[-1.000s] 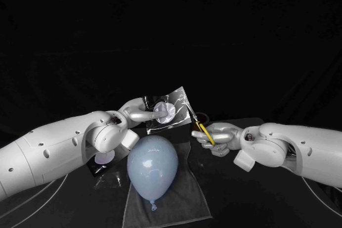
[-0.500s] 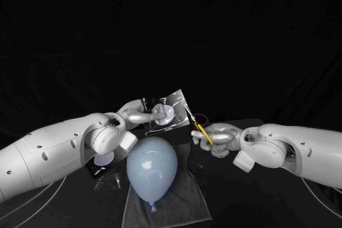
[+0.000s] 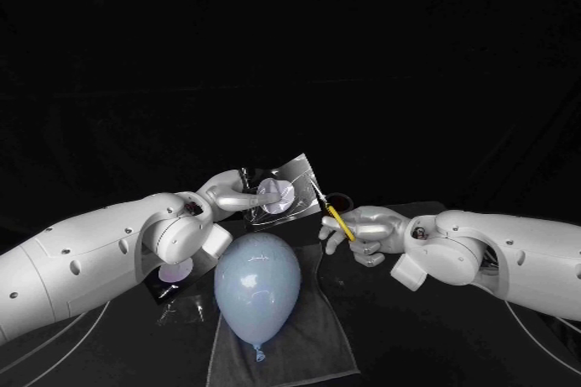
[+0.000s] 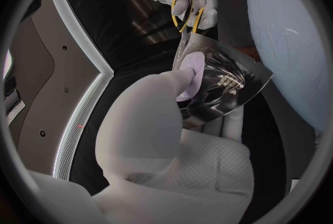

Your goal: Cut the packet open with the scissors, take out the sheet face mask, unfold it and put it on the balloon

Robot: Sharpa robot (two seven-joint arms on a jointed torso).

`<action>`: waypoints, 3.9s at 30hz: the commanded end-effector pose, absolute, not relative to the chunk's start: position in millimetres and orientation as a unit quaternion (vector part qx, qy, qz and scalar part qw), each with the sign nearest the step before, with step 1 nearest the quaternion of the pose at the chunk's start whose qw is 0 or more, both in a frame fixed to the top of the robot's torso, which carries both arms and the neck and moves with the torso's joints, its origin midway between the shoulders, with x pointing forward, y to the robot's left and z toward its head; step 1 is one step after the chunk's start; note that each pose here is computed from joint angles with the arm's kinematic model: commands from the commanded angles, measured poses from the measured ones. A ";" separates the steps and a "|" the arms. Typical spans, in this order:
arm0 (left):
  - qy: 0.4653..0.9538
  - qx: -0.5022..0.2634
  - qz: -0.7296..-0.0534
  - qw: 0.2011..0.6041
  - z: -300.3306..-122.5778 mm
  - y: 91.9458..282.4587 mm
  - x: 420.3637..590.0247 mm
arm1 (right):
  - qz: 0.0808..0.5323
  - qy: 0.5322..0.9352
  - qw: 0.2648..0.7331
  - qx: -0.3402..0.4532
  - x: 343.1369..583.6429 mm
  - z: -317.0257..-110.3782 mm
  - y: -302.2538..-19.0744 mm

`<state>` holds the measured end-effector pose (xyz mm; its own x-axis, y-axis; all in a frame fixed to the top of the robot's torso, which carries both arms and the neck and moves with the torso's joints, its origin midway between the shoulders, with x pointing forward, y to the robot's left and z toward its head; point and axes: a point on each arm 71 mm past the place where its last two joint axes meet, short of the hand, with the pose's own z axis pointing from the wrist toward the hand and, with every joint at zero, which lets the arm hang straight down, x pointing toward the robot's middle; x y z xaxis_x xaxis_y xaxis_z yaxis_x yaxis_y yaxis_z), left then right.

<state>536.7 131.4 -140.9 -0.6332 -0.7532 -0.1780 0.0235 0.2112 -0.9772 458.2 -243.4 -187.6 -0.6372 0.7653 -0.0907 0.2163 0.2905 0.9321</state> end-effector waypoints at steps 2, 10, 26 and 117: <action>0.703 -0.241 -0.577 0.339 -140.3 127.4 534.2 | 0.515 0.741 0.281 0.327 460.2 -183.3 -241.3; 0.704 -0.235 -0.577 0.340 -140.4 126.4 533.5 | 0.520 0.736 0.280 0.330 461.5 -182.9 -239.6; 0.702 -0.235 -0.578 0.345 -140.6 126.7 533.8 | 0.504 0.740 0.288 0.339 464.4 -185.1 -243.4; 0.680 -0.127 -0.570 0.442 -133.2 123.7 528.7 | 0.529 0.699 0.327 0.352 478.2 -167.1 -234.0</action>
<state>530.6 126.4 -132.9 -0.5686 -0.6908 -0.4466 0.3124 0.3209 -0.8941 475.5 -233.1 -172.4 -0.5655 0.8199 -0.0894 0.1697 0.2218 0.9602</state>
